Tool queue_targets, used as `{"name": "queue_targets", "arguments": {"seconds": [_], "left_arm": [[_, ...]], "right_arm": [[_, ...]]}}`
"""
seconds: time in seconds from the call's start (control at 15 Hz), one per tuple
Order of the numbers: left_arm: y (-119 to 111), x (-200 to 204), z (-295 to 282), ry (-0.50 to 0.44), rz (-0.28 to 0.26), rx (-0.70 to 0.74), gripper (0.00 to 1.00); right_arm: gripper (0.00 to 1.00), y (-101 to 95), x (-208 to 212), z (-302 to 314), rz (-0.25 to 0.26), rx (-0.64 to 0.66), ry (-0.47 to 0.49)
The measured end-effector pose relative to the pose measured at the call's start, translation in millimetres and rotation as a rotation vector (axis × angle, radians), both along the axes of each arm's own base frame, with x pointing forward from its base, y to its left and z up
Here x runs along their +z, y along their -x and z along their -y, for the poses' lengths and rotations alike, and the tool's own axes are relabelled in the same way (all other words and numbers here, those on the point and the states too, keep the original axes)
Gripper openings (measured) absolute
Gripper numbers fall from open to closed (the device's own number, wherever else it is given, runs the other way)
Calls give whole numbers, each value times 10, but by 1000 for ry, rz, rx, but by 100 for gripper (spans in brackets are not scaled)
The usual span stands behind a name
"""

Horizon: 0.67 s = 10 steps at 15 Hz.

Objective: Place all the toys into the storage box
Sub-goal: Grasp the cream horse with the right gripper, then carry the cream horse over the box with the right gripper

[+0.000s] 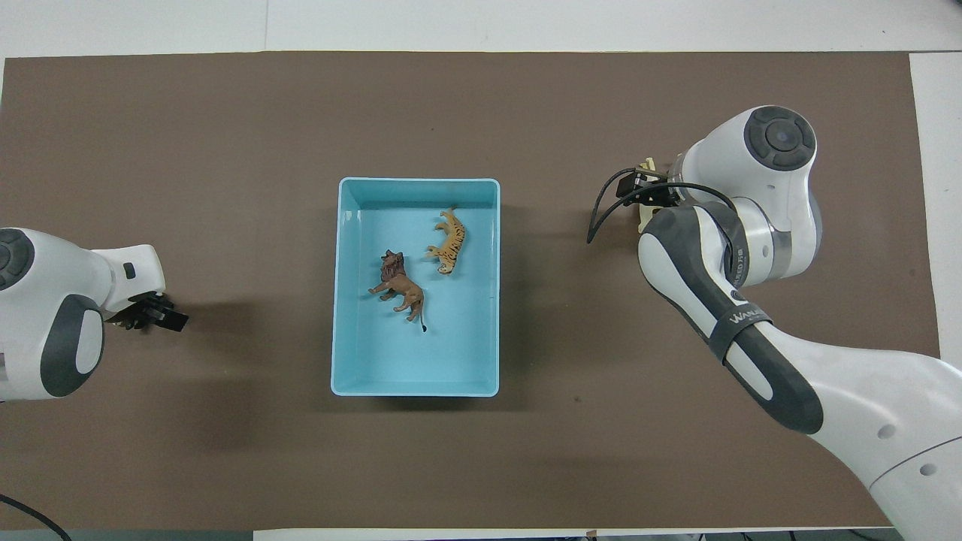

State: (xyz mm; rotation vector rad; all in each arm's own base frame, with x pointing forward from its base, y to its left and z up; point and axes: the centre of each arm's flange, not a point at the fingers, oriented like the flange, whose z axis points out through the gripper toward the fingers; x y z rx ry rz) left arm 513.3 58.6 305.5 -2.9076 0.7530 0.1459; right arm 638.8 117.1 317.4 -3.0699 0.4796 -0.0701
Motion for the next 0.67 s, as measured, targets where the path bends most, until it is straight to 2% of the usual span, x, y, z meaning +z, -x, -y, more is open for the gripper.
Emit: {"name": "queue_targets", "arguments": {"seconds": [0.47,0.53,0.6,0.67], "left_arm": [[-26,-20,-50,1,18,18,100],[-28,-30,-50,1,19,19,100],[-29,-42,-49,2,18,20,100],[-30,-50,-49,2,18,20,100]], "right_arm": [[100,-4,-186,-2,-13,0,2],[95,-3,-197,-2,-15,0,3],[95,-1,-206,-2,-16,0,3],[88,0,-211,-1,-17,0,3]]}}
